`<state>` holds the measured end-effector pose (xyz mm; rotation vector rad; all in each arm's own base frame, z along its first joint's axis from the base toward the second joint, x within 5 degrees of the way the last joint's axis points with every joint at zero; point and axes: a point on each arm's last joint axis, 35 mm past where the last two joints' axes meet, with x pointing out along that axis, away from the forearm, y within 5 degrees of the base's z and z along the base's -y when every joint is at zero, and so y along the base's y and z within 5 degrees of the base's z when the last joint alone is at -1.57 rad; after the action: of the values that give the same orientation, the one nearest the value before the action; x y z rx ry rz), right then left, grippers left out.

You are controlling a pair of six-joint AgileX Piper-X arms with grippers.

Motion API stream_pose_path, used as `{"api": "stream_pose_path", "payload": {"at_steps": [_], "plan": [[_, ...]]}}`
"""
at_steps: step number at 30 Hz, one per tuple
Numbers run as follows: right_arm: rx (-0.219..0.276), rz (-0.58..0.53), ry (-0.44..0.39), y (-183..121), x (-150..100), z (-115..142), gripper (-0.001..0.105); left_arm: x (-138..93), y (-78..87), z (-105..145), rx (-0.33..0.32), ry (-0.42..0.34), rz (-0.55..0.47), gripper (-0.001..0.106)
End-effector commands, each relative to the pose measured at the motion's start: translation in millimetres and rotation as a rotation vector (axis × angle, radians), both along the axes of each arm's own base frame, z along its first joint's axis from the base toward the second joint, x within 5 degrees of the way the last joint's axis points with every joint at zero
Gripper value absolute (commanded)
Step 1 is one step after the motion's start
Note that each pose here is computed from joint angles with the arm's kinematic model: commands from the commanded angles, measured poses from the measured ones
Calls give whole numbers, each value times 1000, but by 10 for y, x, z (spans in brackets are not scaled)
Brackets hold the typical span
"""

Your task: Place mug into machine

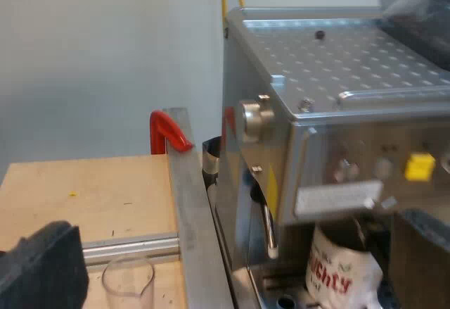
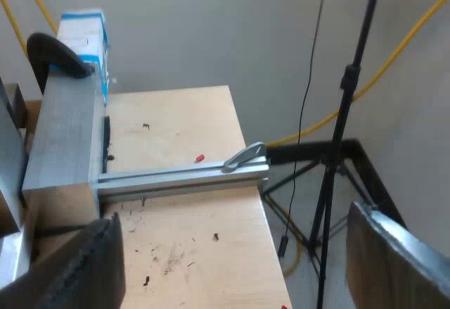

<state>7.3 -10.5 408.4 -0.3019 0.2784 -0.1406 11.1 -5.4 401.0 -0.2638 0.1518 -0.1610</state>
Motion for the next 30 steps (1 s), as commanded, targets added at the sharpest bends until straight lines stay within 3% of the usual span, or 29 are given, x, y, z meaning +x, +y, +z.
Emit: {"api": "stream_pose_path", "payload": {"at_steps": [1,4,5,6,10,14,17,25,26,27,30], "plan": [[-4,8,-53,-45,-279,-39,67,-217,13,-39,7,-28,16,89],[2,7,-88,-75,-463,-91,67,-310,17,-66,6,-42,16,89],[3,7,-98,-83,-511,-107,67,-452,21,-109,8,-66,16,89],[8,7,-124,-102,-621,-142,67,-455,22,-141,9,-36,16,89],[4,16,-86,-115,-707,-152,67,-459,22,-181,11,1,15,89],[26,104,-108,-86,-708,-123,67,-543,22,-299,41,135,3,89],[32,121,-128,-71,-656,-124,67,-551,25,-326,70,155,4,89],[45,161,-147,-31,-504,-176,67,-489,23,-293,68,100,6,89],[52,221,-128,10,-387,-264,67,-321,17,-320,56,36,9,89],[62,278,-87,49,-282,-379,67,-268,15,-362,56,41,9,89],[70,313,-47,75,-205,-483,67,-169,10,-472,57,69,4,89]]}}
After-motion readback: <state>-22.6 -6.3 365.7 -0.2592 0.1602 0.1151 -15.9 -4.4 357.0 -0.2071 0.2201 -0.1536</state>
